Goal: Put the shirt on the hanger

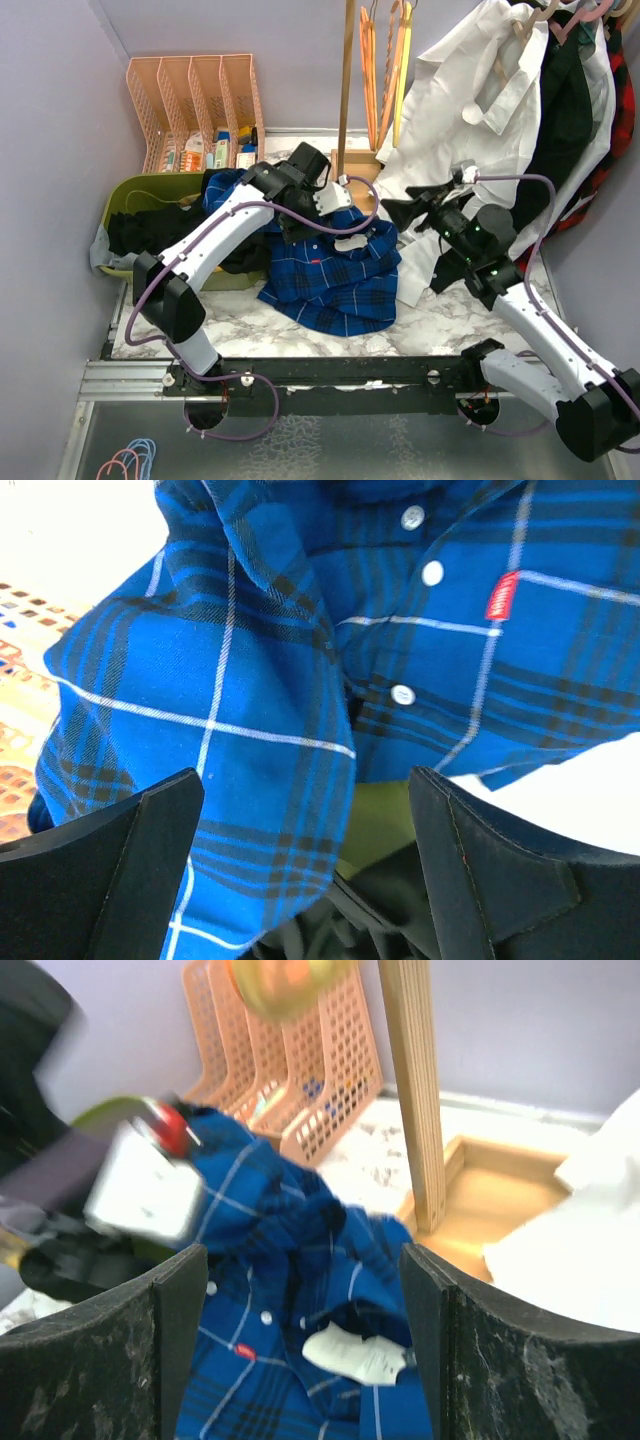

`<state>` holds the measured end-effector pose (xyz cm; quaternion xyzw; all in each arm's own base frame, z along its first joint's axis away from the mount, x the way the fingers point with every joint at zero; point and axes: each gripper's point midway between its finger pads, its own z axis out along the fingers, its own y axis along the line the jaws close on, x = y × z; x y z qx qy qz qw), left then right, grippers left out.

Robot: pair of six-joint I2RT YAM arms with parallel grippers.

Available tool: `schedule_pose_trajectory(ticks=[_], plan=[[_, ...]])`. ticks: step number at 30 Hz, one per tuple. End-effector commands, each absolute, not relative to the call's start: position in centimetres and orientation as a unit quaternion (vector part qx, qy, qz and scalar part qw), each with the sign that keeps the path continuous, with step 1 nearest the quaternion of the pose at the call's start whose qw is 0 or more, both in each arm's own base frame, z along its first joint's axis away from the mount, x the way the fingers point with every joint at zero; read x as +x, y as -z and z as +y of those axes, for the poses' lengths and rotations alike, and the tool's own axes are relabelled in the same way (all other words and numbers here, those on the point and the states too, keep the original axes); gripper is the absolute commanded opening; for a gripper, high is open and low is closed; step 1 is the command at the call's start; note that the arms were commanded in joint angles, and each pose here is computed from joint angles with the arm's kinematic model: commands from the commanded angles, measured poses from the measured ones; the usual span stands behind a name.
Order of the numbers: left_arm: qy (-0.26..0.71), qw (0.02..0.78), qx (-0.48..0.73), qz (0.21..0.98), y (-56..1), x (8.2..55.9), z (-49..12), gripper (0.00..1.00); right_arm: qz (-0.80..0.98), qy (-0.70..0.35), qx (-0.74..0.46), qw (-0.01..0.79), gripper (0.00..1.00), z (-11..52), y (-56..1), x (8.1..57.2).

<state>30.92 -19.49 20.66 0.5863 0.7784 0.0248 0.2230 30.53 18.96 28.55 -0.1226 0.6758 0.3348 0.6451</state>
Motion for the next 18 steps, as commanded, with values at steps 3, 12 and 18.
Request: schedule_pose_trajectory(ticks=[3, 12, 18], plan=[[-0.115, 0.26, 0.565, 0.774, -18.2, 35.2, -18.6, 0.7, 0.643, -0.294, -0.088, 0.702, 0.71, 16.7, -38.5, 31.1], [-0.135, 0.267, 0.535, 0.791, -16.2, 37.7, -18.1, 0.46, 0.635, -0.262, -0.033, 0.726, 0.56, 15.9, -48.4, 35.3], [-0.162, 0.291, 0.514, 0.79, -17.7, 39.5, -16.8, 0.0, 0.662, -0.263, -0.027, 0.702, 0.55, 17.4, -47.4, 38.4]])
